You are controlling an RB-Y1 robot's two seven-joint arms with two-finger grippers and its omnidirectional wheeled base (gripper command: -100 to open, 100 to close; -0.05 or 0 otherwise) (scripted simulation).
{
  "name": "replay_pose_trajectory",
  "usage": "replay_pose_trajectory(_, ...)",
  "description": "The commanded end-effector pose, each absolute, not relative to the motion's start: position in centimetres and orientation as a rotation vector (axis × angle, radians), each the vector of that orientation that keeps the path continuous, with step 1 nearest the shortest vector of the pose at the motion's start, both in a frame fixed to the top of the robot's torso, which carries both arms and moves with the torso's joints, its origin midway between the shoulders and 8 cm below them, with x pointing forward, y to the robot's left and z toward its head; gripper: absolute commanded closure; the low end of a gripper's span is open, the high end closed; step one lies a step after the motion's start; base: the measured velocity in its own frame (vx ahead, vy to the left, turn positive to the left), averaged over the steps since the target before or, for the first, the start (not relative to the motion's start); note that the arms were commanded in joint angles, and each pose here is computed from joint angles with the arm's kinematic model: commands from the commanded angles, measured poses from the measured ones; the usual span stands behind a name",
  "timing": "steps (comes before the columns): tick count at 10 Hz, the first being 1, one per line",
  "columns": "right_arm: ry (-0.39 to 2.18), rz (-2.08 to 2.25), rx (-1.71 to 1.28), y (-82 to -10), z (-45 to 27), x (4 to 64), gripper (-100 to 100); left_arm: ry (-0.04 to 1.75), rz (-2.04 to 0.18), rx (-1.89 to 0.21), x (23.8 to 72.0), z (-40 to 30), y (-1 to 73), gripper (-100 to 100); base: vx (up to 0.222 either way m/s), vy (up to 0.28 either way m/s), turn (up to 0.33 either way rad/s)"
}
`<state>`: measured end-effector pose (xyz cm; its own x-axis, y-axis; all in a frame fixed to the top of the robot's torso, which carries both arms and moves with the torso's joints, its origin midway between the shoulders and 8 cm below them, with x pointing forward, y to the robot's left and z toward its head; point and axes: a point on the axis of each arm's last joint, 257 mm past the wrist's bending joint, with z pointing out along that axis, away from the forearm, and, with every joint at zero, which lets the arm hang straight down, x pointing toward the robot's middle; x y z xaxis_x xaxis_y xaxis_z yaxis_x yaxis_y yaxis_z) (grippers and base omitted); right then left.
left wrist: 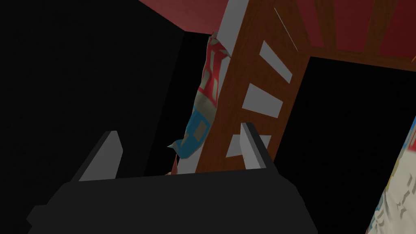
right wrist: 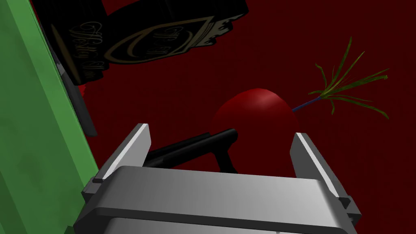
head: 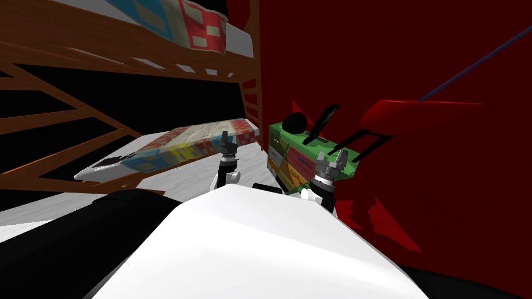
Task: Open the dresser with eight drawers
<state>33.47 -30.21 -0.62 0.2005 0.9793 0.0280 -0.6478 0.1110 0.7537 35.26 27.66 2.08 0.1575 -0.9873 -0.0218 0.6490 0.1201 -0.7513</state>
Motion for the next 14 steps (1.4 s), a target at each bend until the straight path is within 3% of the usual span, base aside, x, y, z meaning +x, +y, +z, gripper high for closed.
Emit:
replay_pose_trajectory(1, 0.561, 1.291, 0.732, -30.2, -0.6, 33.5, 0, 0.614, -1.311, -0.686, 35.3, 2.1, 27.7, 0, 0.0, 0.0, 0.0)
replay_pose_trajectory(9, 0.554, 1.295, 0.723, -30.1, -0.2, 33.4, 0, 0.614, -1.311, -0.685, 35.3, 2.1, 27.7, 0, 0.0, 0.0, 0.0)
replay_pose_trajectory(10, 0.608, 1.281, 0.692, -29.8, -0.4, 33.6, -100, 0.614, -1.312, -0.685, 35.3, 2.1, 27.7, 0, 0.019, 0.016, -0.016)
replay_pose_trajectory(14, 0.785, 1.179, 0.605, -29.2, -1.7, 34.3, -100, 0.614, -1.311, -0.686, 35.3, 2.1, 27.7, 0, 0.04, 0.058, -0.032)
